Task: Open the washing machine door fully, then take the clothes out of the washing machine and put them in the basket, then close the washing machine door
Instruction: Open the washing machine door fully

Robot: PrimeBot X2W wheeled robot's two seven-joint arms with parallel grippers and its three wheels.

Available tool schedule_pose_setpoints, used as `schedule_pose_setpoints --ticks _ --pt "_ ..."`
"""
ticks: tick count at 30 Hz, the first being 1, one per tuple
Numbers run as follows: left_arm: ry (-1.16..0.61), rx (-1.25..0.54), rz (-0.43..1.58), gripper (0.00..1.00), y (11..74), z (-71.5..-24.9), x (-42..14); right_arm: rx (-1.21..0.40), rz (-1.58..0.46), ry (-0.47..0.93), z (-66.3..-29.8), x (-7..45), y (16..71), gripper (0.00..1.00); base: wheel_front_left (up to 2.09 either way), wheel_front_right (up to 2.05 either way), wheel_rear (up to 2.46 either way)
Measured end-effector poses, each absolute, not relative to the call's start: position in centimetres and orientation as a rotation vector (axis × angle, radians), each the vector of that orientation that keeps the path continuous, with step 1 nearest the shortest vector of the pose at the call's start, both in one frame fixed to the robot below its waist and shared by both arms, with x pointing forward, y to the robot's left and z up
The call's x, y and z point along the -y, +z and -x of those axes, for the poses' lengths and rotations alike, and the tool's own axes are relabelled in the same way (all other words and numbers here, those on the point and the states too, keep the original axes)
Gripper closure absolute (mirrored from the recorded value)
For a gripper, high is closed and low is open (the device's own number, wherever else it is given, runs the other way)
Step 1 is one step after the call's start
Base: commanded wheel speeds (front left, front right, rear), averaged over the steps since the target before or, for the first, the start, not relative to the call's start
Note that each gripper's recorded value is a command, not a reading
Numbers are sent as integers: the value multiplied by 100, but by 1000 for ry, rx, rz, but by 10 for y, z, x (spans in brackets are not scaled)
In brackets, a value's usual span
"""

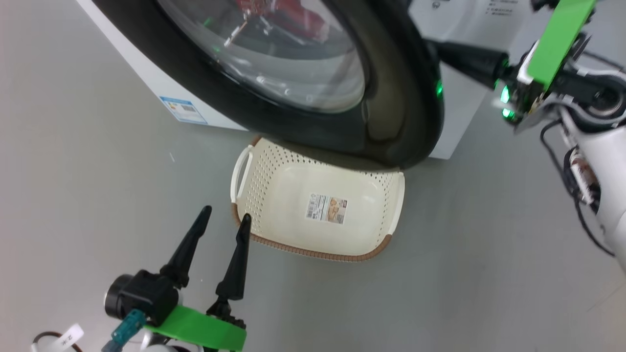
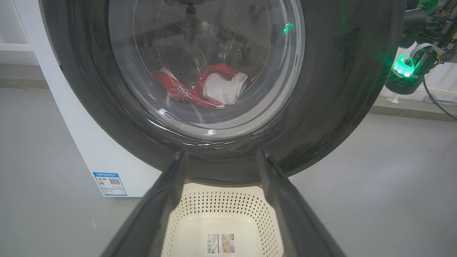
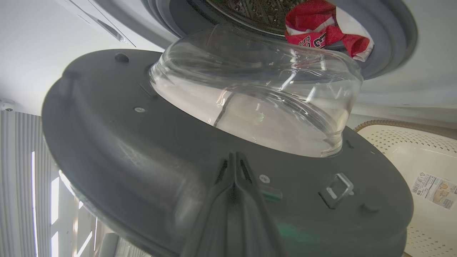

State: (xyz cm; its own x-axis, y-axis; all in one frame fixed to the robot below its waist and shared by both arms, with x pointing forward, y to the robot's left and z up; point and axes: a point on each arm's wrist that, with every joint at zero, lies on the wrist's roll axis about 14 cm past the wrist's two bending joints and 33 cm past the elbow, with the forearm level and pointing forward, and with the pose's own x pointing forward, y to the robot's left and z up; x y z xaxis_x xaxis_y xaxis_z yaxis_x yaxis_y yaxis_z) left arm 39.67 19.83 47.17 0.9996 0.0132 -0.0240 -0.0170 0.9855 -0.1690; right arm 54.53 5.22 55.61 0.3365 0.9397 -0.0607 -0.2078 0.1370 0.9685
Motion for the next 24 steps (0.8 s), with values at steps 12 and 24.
schedule_pose_setpoints --ticks 12,24 --pt "41 -3 174 0 481 -371 -204 -903 -1072 1062 -495 -66 555 100 0 0 0" --pt "121 18 170 0 488 -340 -224 -991 -1048 1196 -438 -103 553 100 0 0 0"
